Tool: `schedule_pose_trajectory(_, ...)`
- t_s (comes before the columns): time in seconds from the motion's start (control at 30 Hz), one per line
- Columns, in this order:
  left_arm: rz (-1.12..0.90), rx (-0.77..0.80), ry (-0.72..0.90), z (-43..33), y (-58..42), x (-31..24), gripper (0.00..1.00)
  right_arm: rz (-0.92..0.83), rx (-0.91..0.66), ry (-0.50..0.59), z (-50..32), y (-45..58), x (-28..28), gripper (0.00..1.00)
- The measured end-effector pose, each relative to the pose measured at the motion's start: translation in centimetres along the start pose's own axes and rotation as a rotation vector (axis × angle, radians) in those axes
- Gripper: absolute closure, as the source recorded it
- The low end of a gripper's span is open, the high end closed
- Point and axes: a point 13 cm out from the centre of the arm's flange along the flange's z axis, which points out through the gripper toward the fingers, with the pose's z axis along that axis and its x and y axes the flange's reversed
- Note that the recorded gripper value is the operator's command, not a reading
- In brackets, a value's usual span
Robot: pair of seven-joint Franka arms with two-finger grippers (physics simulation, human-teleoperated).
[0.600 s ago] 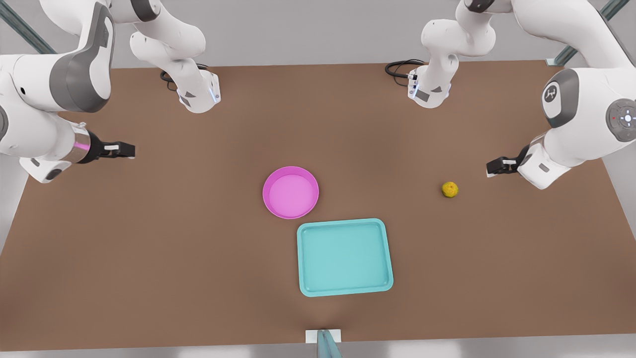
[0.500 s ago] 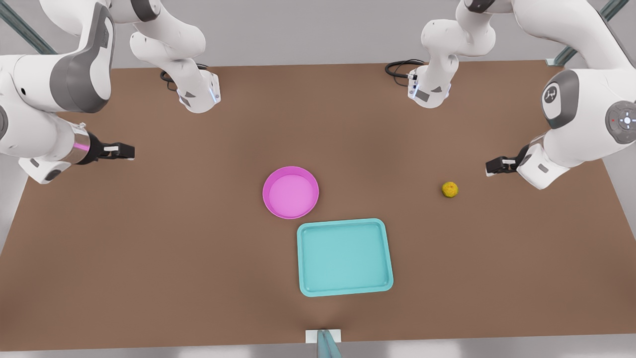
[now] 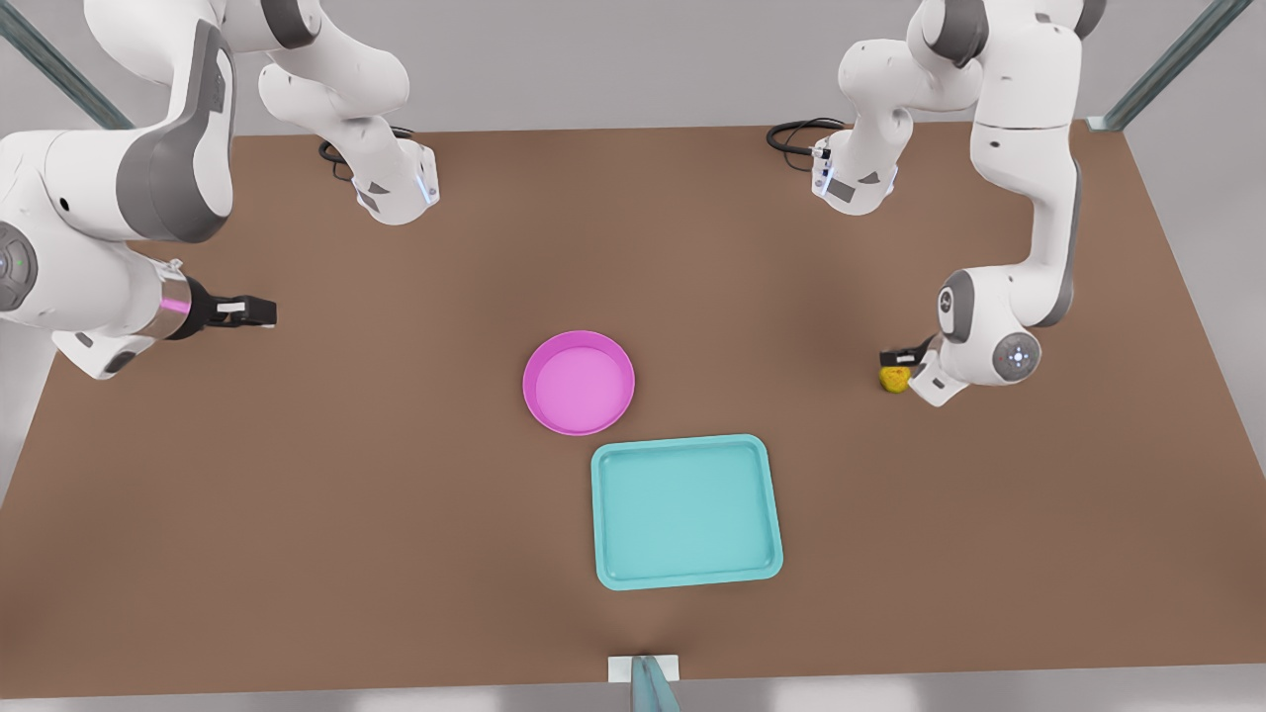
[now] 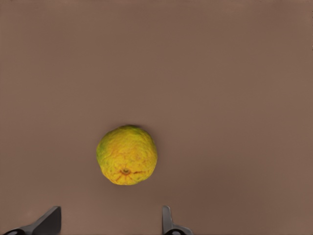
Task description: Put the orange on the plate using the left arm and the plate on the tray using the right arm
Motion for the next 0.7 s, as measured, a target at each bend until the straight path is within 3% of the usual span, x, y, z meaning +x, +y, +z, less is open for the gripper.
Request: schedule_pose_trajectory(0.7, 0.036, -0.030, -0.064, 5.5, -0.3, -3.6, 0.00, 0.001, -0.001, 0.033, 1.3, -0.3, -0.5, 0.00)
